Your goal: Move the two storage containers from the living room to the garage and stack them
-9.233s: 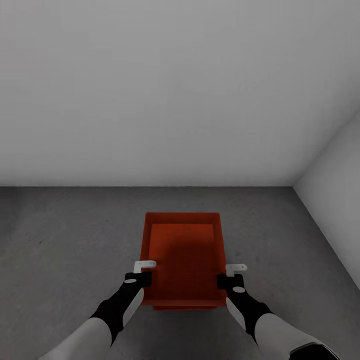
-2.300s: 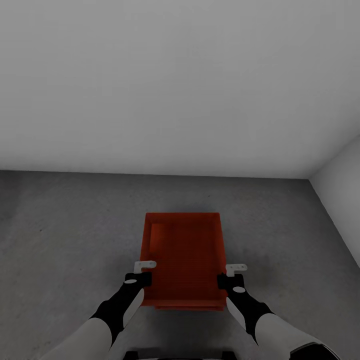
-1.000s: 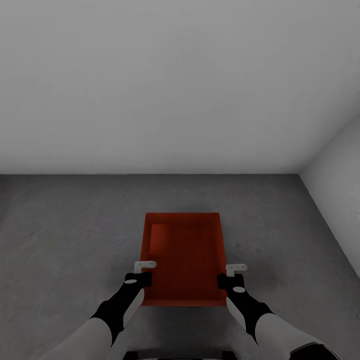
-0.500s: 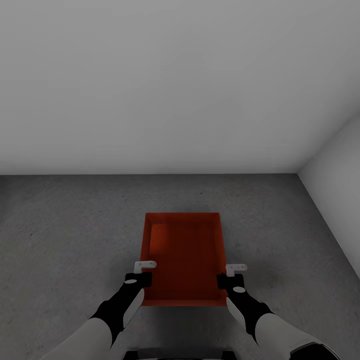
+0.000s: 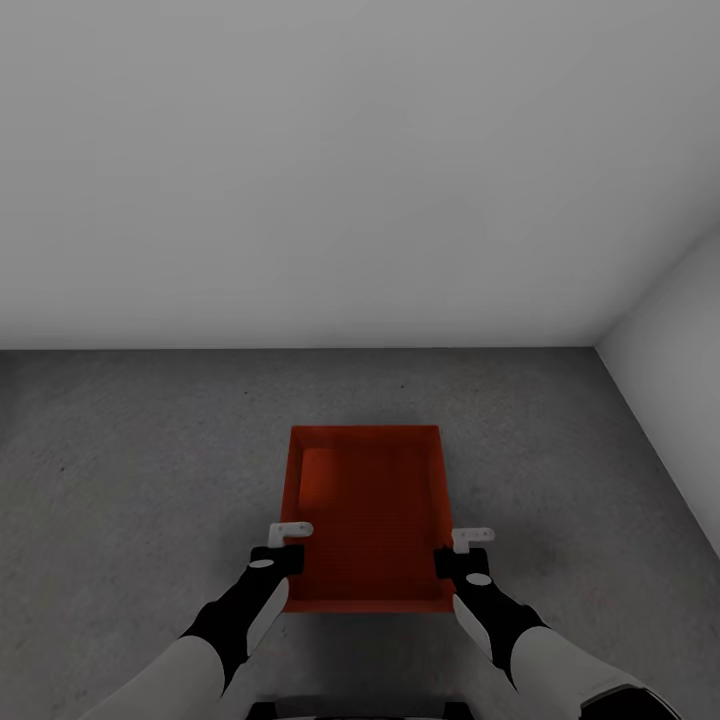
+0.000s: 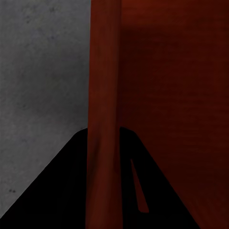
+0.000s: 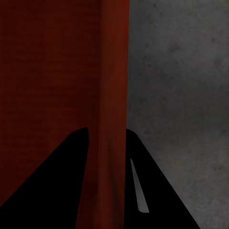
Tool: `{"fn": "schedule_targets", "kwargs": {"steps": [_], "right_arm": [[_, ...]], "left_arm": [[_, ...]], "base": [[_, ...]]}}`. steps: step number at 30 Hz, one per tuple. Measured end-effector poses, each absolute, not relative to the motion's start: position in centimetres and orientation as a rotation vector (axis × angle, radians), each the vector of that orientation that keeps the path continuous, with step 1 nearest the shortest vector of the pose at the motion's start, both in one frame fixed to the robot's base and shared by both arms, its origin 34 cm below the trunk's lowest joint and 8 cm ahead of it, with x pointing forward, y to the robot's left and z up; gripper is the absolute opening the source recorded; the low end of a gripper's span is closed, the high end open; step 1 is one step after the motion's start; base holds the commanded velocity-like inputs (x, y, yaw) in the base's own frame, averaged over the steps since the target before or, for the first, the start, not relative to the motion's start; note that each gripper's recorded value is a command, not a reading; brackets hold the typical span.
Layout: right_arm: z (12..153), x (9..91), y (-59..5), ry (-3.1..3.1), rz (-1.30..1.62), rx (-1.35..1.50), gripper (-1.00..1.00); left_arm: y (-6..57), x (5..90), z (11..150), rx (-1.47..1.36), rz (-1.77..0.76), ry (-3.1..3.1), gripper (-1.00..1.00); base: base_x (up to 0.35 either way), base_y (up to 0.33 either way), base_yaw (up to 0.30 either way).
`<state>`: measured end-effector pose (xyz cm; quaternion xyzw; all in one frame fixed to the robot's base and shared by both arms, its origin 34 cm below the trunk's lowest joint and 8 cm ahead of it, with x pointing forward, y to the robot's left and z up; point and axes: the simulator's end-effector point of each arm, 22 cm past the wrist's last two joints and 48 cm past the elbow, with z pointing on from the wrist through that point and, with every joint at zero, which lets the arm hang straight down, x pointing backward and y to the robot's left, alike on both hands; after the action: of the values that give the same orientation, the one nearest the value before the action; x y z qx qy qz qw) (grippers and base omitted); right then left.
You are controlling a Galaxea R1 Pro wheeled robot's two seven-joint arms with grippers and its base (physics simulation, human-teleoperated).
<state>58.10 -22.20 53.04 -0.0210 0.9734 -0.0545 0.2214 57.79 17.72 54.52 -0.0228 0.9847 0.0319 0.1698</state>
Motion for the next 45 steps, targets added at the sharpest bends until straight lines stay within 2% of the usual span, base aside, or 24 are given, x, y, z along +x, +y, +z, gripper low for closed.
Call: {"fn": "schedule_targets", "kwargs": {"steps": [45], "right_arm": [[48.0, 58.7, -22.2, 2.689, -0.154, -0.062, -1.00]], "left_arm": [[17.7, 58.3, 49.3, -0.069, 0.088, 2.797, -1.00]], "base": [[0.000, 0.000, 0.000]]}}
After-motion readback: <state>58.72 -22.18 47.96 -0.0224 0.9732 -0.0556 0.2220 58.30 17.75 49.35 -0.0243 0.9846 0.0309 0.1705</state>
